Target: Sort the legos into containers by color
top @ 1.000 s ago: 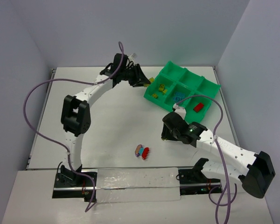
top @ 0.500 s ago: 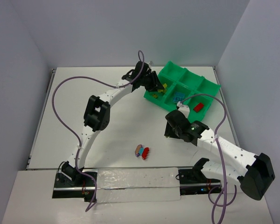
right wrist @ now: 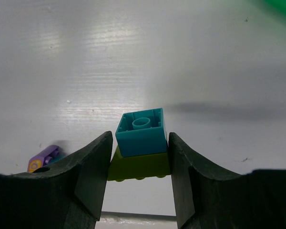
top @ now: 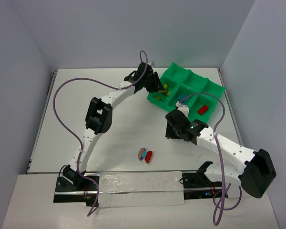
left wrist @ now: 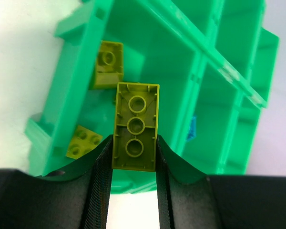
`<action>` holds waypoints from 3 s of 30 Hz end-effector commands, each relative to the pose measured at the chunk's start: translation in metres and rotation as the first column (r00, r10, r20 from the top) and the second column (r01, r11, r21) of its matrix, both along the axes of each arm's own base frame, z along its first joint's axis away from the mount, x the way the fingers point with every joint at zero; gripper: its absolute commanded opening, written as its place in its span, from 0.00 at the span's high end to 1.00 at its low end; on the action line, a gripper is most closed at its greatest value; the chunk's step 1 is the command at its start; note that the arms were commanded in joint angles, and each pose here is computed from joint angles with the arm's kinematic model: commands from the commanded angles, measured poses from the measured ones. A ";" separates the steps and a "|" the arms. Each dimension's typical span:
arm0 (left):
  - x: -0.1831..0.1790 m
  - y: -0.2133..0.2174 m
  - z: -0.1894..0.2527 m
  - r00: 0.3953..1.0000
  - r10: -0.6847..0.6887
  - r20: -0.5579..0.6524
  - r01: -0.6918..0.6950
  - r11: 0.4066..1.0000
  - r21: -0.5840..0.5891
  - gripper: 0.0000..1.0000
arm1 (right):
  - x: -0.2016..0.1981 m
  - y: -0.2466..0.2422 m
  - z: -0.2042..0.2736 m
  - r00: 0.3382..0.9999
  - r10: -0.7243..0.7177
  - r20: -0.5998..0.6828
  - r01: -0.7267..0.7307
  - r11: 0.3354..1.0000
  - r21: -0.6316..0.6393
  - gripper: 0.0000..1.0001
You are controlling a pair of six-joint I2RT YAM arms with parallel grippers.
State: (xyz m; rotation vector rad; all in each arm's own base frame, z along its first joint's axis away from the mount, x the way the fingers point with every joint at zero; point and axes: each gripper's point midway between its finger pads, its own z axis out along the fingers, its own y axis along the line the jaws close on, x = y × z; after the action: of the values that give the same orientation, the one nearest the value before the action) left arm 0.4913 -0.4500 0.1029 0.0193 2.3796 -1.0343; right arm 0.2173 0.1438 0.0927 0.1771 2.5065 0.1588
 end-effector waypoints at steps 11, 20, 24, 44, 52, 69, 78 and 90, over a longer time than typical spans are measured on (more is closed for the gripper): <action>0.016 0.001 0.005 0.994 0.000 0.110 -0.007 0.998 0.058 1.00 | 0.022 0.007 0.038 0.995 -0.018 0.095 0.015 0.999 0.030 0.85; 0.011 -0.001 0.017 0.993 -0.012 0.114 0.007 0.999 0.047 0.76 | 0.021 0.009 0.036 0.996 -0.009 0.086 0.006 0.999 0.039 0.84; 0.009 0.000 0.026 0.992 -0.016 0.125 0.011 0.999 0.039 0.67 | 0.022 0.012 0.041 0.996 -0.002 0.093 -0.002 0.999 0.046 0.84; -0.013 0.019 0.143 0.968 -0.024 0.252 0.028 0.999 -0.015 0.28 | 0.017 -0.001 0.065 0.989 -0.041 0.142 0.032 0.998 0.062 0.83; -0.044 0.135 0.194 0.954 0.119 0.274 -0.124 0.992 -0.001 0.30 | 0.021 0.008 0.070 0.988 -0.036 0.153 0.021 0.995 0.099 0.82; -0.186 0.200 0.111 0.991 0.073 0.108 -0.067 0.996 -0.065 0.25 | 0.047 0.068 0.053 0.999 -0.002 0.045 -0.008 0.976 0.216 0.85; -0.221 0.170 0.096 0.997 -0.041 0.063 0.053 0.980 -0.192 0.24 | 0.065 0.092 0.059 0.999 -0.010 0.030 0.001 0.962 0.273 0.85; -0.229 0.175 0.083 0.997 0.008 0.070 0.006 0.980 -0.200 0.21 | 0.078 0.112 0.048 1.000 -0.004 -0.018 0.010 0.927 0.375 0.85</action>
State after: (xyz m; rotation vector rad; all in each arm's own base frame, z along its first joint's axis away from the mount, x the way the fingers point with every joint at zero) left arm 0.2584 -0.2747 0.1607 -0.0244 2.3237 -1.2149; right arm 0.2791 0.2423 0.1244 0.3061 2.5220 0.5309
